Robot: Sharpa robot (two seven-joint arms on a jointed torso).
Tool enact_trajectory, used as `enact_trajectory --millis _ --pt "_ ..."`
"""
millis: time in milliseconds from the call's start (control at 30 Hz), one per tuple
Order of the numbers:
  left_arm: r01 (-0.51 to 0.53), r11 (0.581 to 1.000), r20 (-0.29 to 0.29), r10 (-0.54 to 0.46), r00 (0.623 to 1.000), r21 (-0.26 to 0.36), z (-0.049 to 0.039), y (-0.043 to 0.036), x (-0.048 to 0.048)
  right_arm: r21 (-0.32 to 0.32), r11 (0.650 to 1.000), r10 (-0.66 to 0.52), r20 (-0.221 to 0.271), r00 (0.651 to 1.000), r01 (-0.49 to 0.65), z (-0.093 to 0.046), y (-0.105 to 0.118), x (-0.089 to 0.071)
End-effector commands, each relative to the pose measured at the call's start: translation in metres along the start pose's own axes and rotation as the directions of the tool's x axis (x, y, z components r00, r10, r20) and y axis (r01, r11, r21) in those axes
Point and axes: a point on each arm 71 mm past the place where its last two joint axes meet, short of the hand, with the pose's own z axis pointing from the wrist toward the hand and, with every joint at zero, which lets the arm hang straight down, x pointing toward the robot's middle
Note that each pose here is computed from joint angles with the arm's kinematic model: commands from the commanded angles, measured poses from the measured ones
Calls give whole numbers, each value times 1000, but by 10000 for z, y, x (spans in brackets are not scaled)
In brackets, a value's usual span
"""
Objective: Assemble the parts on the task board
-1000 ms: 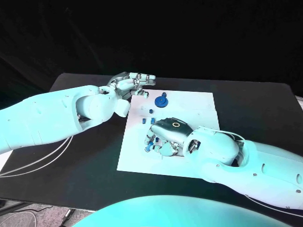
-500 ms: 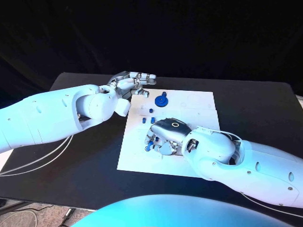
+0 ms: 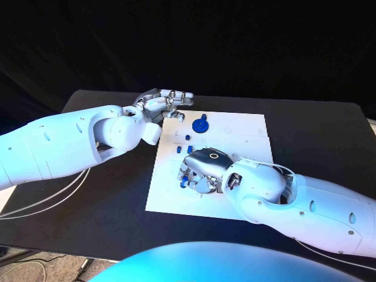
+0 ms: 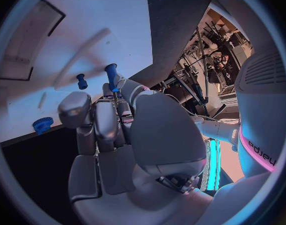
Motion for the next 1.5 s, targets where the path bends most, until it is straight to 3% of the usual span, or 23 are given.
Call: enact_trajectory --millis 33,267,700,967,1100,1233,1367,1500 --pt "2 1000 -21 -2 1000 4 -2 -7 25 4 1000 -27 -50 998 27 8 0 62" --pt "2 1000 -21 -2 1000 3 -5 -7 25 10 1000 -19 -72 997 20 17 -22 104" --pt "0 1000 -16 0 1000 2 7 -4 14 -2 1000 31 118 993 -31 -59 -73 -36" --pt "-1 1000 -14 1 1000 1 5 -3 1 23 996 83 189 979 -88 -293 -185 -265" --pt "-1 1000 -12 1 1000 0 -4 -3 -10 121 979 139 178 974 -161 -511 -412 -425" --pt "-1 1000 -9 1 1000 -1 -27 -7 -21 286 923 218 170 961 -259 -826 -726 -528" --pt "-2 1000 -8 2 1000 0 -47 -11 -26 433 854 248 145 958 -287 -1106 -940 -522" --pt "-2 1000 -9 2 1000 -1 -47 -4 -25 524 805 256 119 959 -279 -1280 -1038 -470"
